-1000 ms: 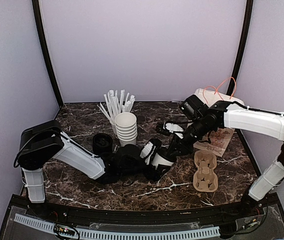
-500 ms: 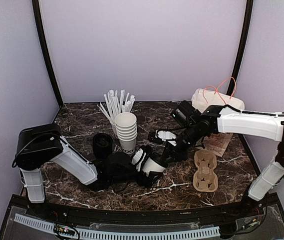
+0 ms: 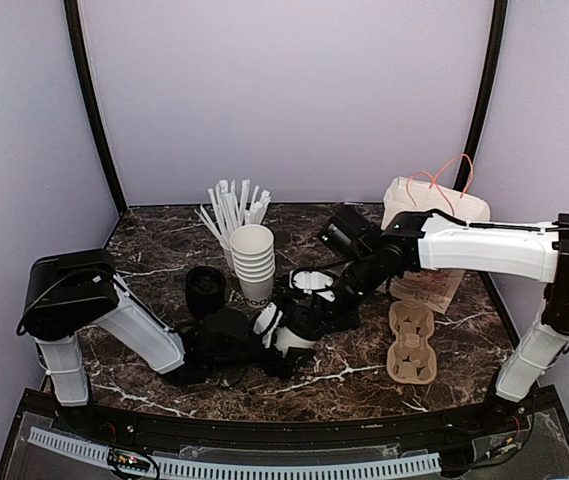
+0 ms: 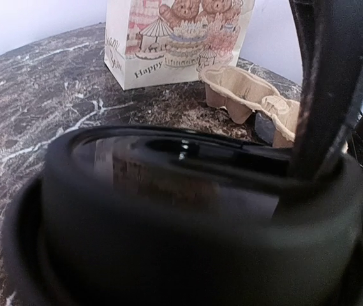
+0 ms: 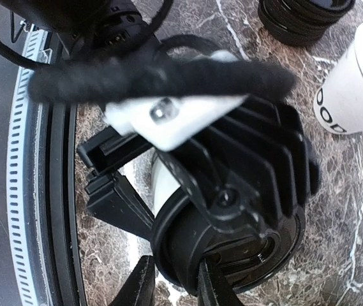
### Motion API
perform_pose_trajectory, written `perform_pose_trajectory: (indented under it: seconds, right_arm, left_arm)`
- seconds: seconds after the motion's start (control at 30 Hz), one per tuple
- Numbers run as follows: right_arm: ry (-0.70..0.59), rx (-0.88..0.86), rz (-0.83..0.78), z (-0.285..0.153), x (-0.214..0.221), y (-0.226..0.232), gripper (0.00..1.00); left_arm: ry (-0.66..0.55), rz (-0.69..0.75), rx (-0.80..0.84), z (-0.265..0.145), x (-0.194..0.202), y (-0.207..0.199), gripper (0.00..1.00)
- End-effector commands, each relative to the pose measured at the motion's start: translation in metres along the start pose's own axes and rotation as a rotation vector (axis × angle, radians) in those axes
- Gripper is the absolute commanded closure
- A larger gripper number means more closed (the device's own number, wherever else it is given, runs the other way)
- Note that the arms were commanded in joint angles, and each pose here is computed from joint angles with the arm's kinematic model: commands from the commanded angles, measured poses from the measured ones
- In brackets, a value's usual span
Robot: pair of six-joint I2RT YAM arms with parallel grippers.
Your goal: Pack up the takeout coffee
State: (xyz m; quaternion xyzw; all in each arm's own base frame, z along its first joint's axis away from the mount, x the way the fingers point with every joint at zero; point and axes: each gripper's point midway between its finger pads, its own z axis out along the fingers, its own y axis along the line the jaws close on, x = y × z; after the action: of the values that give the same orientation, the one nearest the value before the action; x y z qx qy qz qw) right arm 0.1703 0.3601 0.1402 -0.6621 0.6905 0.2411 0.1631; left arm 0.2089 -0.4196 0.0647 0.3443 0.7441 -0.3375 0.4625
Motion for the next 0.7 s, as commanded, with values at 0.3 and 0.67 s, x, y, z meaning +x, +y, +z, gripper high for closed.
perform_pose_trajectory:
  seconds: [0.3,0.67]
  right_arm:
    - [0.036,0.019,-0.034,0.002,-0.003,0.004,0.76]
    - [0.030,0.005,-0.060,0.012,-0.020,0.004,0.75]
  left_arm:
    - [-0.285,-0.062,0.070,0.006,-0.039,-0.010,0.09]
    - [-0.193,-0.023,0.001,-0.019,-0.025,0.002,0.02]
